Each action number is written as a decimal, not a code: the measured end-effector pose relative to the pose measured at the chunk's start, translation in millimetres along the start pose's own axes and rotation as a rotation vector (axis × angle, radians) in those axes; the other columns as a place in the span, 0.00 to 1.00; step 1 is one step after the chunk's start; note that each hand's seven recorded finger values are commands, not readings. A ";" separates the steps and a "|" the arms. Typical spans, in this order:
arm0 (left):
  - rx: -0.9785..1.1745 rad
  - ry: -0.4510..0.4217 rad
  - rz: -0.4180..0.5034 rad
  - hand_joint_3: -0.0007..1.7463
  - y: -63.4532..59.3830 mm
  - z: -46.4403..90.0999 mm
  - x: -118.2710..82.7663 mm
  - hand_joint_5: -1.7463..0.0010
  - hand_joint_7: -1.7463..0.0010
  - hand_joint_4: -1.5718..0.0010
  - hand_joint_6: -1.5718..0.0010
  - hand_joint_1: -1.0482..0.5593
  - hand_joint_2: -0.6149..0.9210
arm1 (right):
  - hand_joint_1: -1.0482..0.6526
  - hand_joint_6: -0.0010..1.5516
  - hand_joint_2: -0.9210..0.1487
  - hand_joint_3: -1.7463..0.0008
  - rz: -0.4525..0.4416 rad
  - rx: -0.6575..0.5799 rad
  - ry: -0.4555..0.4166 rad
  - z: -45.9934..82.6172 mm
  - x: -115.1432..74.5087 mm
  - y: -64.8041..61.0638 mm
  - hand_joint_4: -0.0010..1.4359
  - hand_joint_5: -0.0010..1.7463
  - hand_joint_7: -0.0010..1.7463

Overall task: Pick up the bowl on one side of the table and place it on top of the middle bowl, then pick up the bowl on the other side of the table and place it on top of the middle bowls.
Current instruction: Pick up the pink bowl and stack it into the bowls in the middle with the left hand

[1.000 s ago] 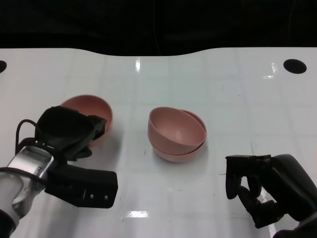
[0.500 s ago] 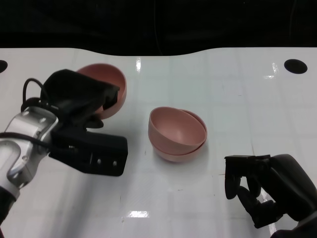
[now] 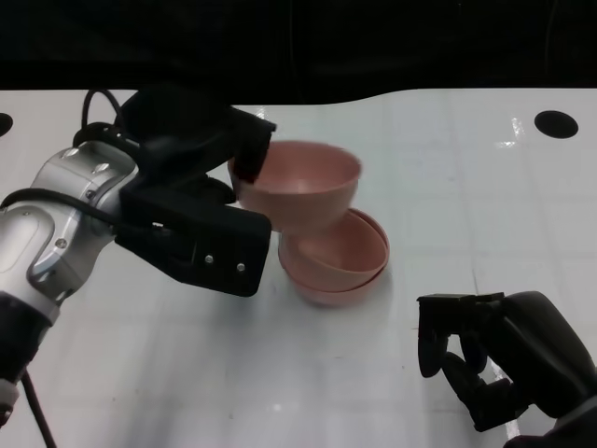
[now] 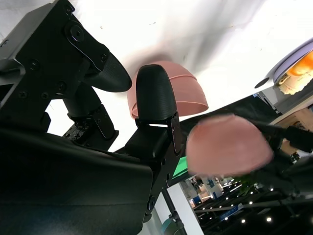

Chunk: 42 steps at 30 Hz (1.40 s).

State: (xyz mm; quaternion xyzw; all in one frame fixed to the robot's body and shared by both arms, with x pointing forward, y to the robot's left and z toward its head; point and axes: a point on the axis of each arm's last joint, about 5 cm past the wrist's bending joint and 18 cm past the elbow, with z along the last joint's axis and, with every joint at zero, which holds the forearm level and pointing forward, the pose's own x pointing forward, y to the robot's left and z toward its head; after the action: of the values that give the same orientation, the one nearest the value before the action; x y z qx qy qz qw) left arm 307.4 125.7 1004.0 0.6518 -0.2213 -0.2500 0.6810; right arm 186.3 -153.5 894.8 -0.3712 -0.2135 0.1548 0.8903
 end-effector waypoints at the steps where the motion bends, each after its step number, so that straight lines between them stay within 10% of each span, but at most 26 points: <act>1: 0.001 -0.015 0.008 0.42 1.9 2.5 2.3 0.00 0.02 0.48 0.56 0.49 0.82 | 0.55 0.53 0.72 0.10 0.000 0.001 0.003 0.3 0.2 0.5 0.67 1.00 0.89; 11: 0.030 -0.114 0.012 0.34 9.1 19.4 19.1 0.00 0.05 0.47 0.56 0.46 0.84 | 0.55 0.53 0.73 0.11 0.012 0.014 -0.004 3.4 1.3 5.5 0.67 1.00 0.90; 21: 0.040 -0.155 -0.054 0.09 -4.9 28.3 27.2 0.00 0.46 0.47 0.43 0.45 0.98 | 0.55 0.53 0.72 0.11 0.009 0.012 -0.002 4.2 1.7 4.9 0.67 1.00 0.90; 42: 0.237 -0.225 -0.056 0.05 -33.5 33.2 27.6 0.05 0.71 0.51 0.39 0.43 1.00 | 0.55 0.52 0.71 0.11 0.007 0.009 0.007 6.6 1.9 3.3 0.67 1.00 0.91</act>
State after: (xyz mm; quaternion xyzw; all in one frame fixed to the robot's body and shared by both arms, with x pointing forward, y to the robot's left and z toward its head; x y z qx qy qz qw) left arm 306.3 81.7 971.6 0.7012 -0.3058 -0.3128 0.5630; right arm 184.3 -146.5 897.1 -0.3686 -0.2082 0.1575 0.8922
